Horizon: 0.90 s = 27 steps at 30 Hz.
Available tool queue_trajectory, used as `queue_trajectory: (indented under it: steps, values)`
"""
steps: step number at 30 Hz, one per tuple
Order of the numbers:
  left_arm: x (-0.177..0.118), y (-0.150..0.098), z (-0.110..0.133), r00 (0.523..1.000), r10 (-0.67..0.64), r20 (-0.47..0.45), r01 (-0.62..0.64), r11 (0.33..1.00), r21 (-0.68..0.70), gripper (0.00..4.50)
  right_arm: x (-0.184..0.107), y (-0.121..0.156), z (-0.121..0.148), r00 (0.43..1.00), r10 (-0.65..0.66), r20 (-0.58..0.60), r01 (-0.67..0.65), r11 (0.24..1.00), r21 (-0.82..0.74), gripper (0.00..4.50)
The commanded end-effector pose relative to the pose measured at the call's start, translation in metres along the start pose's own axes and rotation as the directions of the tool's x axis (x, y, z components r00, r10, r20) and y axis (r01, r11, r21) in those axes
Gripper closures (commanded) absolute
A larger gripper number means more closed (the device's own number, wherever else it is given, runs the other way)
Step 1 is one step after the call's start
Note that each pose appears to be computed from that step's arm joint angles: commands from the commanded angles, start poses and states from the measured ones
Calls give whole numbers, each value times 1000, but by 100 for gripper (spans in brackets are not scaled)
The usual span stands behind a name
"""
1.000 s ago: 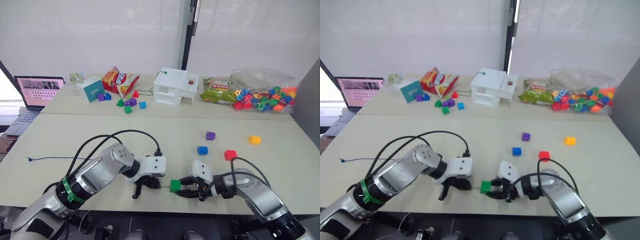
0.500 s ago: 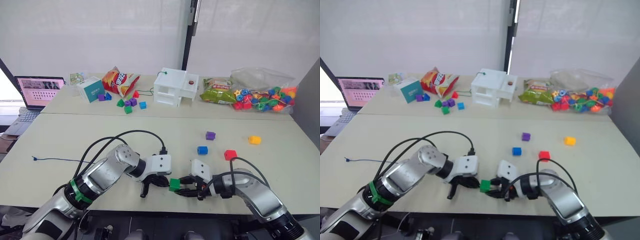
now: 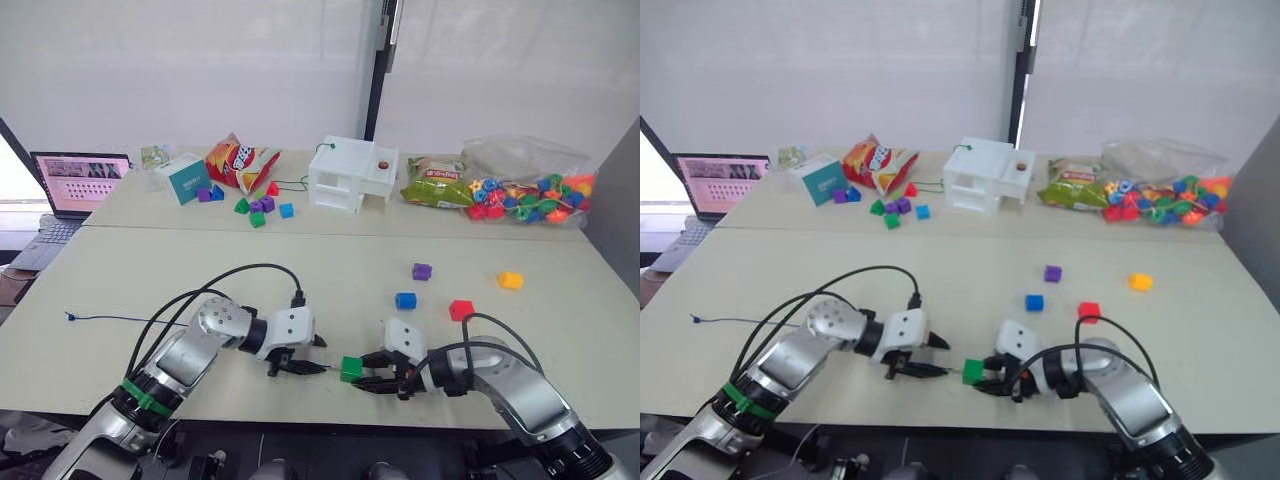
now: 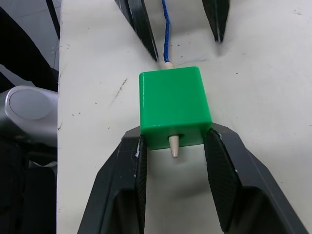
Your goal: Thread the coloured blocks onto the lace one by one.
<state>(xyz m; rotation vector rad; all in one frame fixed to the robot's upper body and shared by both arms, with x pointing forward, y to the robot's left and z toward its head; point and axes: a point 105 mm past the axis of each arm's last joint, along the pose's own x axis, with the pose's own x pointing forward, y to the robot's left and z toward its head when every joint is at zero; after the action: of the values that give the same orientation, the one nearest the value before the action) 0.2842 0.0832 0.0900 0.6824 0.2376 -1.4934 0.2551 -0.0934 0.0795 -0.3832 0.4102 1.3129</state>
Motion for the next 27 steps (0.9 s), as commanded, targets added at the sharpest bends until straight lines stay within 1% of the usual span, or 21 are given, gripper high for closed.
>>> queue_trajectory:
  steps: [1,5,7,8,9,10,14,15,18,25,27]
  values:
    - [-6,2,-4,1000,23,8,-23,999,48,221,-5,0,3,1000,-7,1,7,1000,-10,334]
    - [-2,-1,-16,1000,19,-2,-19,1000,9,221,-5,-2,4,1000,-12,4,12,1000,-10,334]
    - [1,-3,-20,1000,10,-6,-9,1000,11,221,-5,-2,5,1000,-14,6,14,1000,-10,334]
    - [2,-4,-20,1000,8,10,-8,1000,-9,221,-5,-2,5,1000,-15,6,15,1000,-10,334]
    - [2,-5,-19,1000,-1,26,1,1000,-23,276,-6,-2,5,1000,-15,5,16,1000,-12,334]
    - [3,-5,-18,999,-5,40,7,999,-37,300,-6,-2,5,1000,-17,6,17,1000,-11,334]
    - [6,-10,-19,998,-23,51,25,999,-39,436,-7,-2,5,1000,-23,6,23,1000,-12,334]
    - [7,-10,-19,998,-23,53,25,999,-38,443,-7,-2,5,1000,-23,6,23,1000,-11,334]
    - [9,-9,-16,998,-18,67,21,999,-32,443,-7,-2,5,1000,-24,5,24,1000,-10,334]
    - [22,-8,4,993,-25,114,24,1000,5,443,-7,-1,5,1000,-25,3,25,1000,-8,334]
    - [30,-8,13,991,-26,131,24,1000,13,443,-6,0,5,1000,-22,2,22,1000,-9,334]
